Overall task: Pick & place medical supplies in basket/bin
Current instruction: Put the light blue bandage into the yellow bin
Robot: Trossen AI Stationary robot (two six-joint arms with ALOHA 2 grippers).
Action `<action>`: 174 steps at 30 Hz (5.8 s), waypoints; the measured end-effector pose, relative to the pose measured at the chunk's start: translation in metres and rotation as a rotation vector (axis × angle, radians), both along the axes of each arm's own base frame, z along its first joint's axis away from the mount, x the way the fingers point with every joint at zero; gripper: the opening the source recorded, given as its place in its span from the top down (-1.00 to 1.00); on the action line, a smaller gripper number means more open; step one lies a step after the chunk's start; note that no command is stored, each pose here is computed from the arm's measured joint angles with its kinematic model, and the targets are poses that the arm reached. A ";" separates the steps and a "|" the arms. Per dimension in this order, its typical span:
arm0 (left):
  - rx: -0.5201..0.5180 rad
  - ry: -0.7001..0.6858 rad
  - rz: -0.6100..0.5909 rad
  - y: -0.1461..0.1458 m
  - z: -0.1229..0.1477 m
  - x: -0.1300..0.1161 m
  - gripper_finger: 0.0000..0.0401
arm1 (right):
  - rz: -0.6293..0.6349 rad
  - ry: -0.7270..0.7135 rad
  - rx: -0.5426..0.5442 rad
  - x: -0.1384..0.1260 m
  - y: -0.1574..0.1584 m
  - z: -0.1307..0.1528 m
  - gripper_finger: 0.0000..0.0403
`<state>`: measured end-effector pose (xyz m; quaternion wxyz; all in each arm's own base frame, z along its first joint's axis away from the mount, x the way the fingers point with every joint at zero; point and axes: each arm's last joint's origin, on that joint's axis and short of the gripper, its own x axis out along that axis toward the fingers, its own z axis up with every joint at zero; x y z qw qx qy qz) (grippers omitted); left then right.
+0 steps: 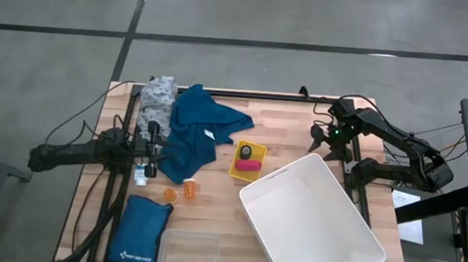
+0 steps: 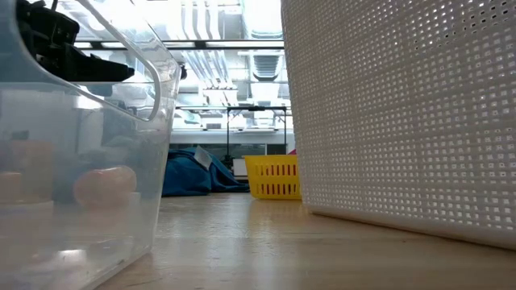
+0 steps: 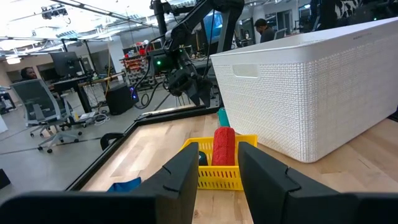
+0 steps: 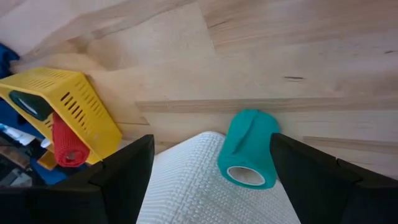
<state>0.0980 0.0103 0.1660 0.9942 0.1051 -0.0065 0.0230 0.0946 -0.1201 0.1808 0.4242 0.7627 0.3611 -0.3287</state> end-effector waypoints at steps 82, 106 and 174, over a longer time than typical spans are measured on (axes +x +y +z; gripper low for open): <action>0.000 0.000 0.000 0.000 0.000 0.000 0.41 | -0.010 0.021 0.340 0.010 -0.012 -0.045 -0.55; 0.000 0.000 0.000 0.000 0.000 0.000 0.41 | 0.115 -0.018 0.230 0.013 -0.013 -0.048 -0.54; 0.000 0.000 0.000 0.000 0.000 0.000 0.41 | 0.129 0.200 0.620 0.027 0.007 -0.080 -0.54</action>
